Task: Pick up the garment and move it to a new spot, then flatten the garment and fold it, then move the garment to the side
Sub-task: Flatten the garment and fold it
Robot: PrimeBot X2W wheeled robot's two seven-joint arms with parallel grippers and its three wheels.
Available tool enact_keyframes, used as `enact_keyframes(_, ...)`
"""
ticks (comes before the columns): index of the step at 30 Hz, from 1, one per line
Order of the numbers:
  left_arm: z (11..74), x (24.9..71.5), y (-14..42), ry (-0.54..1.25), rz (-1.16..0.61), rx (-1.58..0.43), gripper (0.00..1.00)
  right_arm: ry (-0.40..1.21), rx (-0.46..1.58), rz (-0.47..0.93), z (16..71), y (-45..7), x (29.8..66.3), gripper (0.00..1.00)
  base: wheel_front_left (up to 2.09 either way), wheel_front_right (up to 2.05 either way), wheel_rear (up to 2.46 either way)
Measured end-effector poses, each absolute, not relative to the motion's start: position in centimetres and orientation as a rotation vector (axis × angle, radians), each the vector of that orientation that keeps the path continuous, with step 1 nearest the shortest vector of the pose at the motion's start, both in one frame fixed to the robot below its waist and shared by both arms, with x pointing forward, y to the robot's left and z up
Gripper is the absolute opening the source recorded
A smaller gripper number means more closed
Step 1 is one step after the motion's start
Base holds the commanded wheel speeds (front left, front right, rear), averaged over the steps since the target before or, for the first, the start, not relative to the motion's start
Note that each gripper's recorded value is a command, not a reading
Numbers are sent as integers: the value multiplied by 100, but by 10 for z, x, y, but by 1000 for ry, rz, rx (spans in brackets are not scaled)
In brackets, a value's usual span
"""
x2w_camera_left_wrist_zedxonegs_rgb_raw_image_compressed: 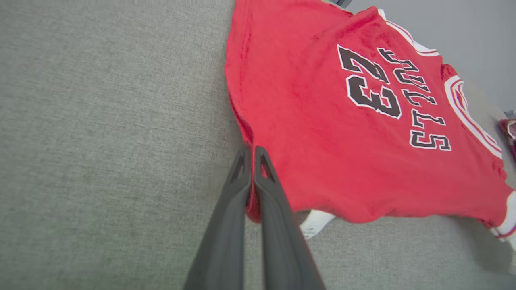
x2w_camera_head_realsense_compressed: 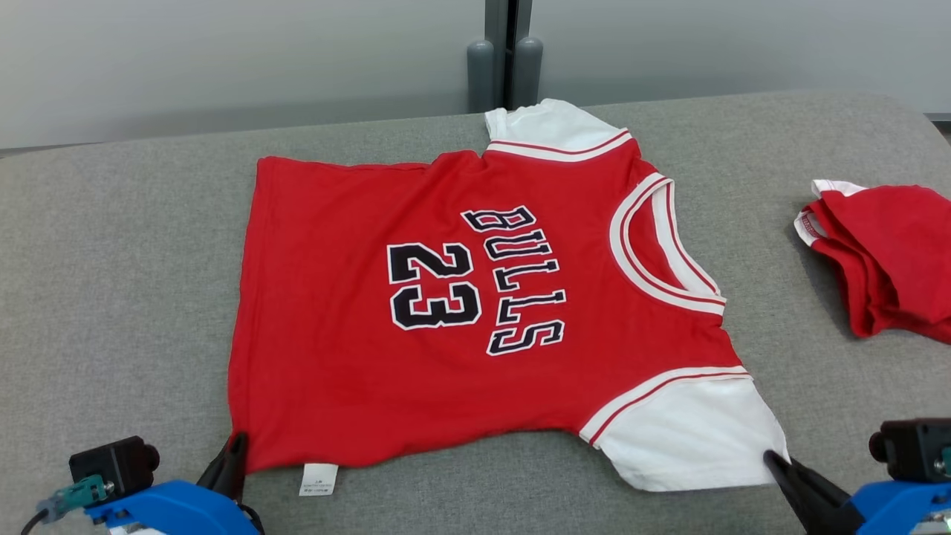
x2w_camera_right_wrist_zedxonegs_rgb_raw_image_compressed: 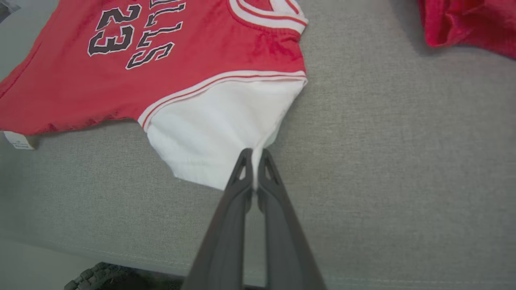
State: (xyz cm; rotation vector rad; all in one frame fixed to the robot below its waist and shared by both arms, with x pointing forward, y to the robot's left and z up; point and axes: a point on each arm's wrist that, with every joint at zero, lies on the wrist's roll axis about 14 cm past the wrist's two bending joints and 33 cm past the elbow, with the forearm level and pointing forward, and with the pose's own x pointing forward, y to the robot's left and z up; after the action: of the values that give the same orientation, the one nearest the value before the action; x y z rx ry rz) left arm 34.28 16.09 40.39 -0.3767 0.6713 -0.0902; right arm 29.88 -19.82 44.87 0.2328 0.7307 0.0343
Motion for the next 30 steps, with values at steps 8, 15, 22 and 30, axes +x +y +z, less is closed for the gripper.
enact_keyframes(8,425,377,143,648,-165,-482,0,576,159,97,485,-191,360,0,0,0,0)
enact_keyframes(15,434,411,141,587,-147,-596,0,502,109,148,499,-193,411,0,0,0,0)
enact_keyframes(22,416,429,149,591,-73,-618,0,477,61,202,496,-187,451,0,0,0,0)
enact_keyframes(30,392,436,155,630,-22,-607,0,434,15,246,488,-177,483,0,0,0,0)
